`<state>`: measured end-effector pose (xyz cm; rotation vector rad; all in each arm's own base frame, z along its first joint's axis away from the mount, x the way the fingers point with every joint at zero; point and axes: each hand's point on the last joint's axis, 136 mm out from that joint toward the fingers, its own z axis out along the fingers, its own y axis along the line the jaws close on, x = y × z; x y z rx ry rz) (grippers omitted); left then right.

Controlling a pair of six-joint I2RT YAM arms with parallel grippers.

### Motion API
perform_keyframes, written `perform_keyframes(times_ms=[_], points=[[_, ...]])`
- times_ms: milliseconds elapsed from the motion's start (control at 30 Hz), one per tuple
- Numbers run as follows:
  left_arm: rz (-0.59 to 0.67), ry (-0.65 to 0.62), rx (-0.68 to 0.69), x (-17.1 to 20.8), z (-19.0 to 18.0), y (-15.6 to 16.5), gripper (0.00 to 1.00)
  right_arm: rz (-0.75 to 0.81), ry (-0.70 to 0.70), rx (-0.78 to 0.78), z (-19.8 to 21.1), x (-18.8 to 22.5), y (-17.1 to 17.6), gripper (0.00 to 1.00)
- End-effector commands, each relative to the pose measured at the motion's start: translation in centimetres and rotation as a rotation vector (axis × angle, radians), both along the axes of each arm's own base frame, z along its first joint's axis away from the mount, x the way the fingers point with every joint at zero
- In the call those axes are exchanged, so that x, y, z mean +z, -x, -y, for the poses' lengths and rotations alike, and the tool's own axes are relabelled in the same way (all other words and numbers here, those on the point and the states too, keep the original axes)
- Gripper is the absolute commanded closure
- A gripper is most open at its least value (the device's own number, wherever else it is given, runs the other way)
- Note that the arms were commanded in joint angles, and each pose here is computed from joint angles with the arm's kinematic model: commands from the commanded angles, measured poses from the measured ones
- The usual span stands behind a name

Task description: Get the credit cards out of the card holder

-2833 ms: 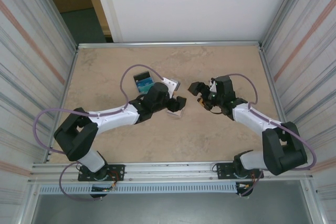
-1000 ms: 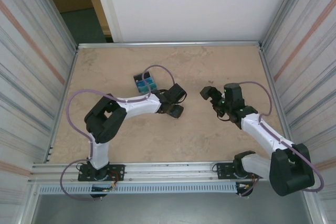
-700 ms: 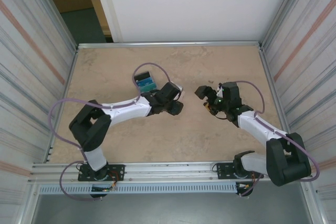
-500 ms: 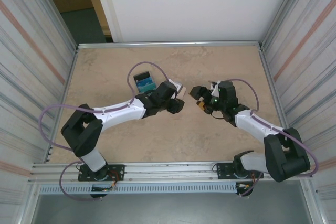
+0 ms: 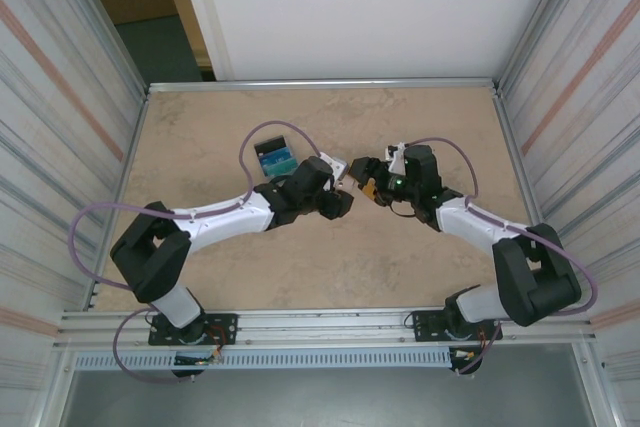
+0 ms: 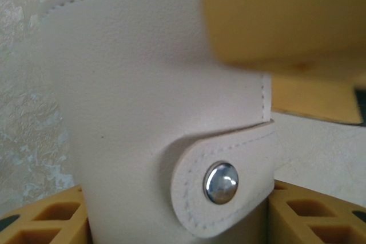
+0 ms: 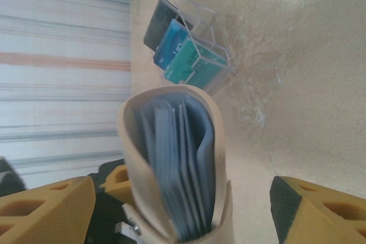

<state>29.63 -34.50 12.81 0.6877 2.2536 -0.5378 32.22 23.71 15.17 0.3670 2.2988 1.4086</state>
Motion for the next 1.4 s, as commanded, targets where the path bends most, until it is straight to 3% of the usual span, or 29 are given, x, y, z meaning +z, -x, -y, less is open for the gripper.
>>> perform_keyframes(times_ms=[0,167,367,467,600,633,667,833,1100,1367], points=[[0.059,0.082,-0.039,3.1,0.9,0.5,0.49,0.059,-0.024,0.059,-1.6,1.6,-0.3,0.23],[0.060,0.104,-0.055,3.4,1.3,0.9,0.49,0.051,-0.029,0.074,-2.1,1.2,-0.4,0.36],[0.074,0.141,-0.095,4.2,1.6,1.7,0.44,0.058,-0.027,0.075,-2.0,1.3,-0.6,0.65],[0.088,0.164,-0.109,5.0,1.4,2.1,0.33,0.060,-0.022,0.073,-1.7,1.3,-0.6,0.75],[0.115,0.195,-0.122,6.5,0.8,2.9,0.10,0.068,-0.013,0.063,-0.9,1.5,-0.8,0.86],[0.126,0.204,-0.118,7.0,0.5,3.0,0.02,0.073,-0.010,0.063,-0.8,1.6,-0.8,0.87],[0.138,0.216,-0.112,7.5,0.1,3.1,0.01,0.077,-0.007,0.062,-0.6,1.7,-0.8,0.87],[0.147,0.285,-0.037,9.3,-2.5,3.1,0.01,0.118,-0.001,0.075,0.1,2.7,-0.6,0.90],[0.020,0.511,0.051,10.1,-6.7,2.1,0.06,0.220,-0.041,0.262,-1.2,5.7,1.1,0.90],[-0.056,0.566,-0.156,10.6,-5.5,3.8,0.11,0.309,-0.108,0.459,-3.0,8.1,3.4,0.90]])
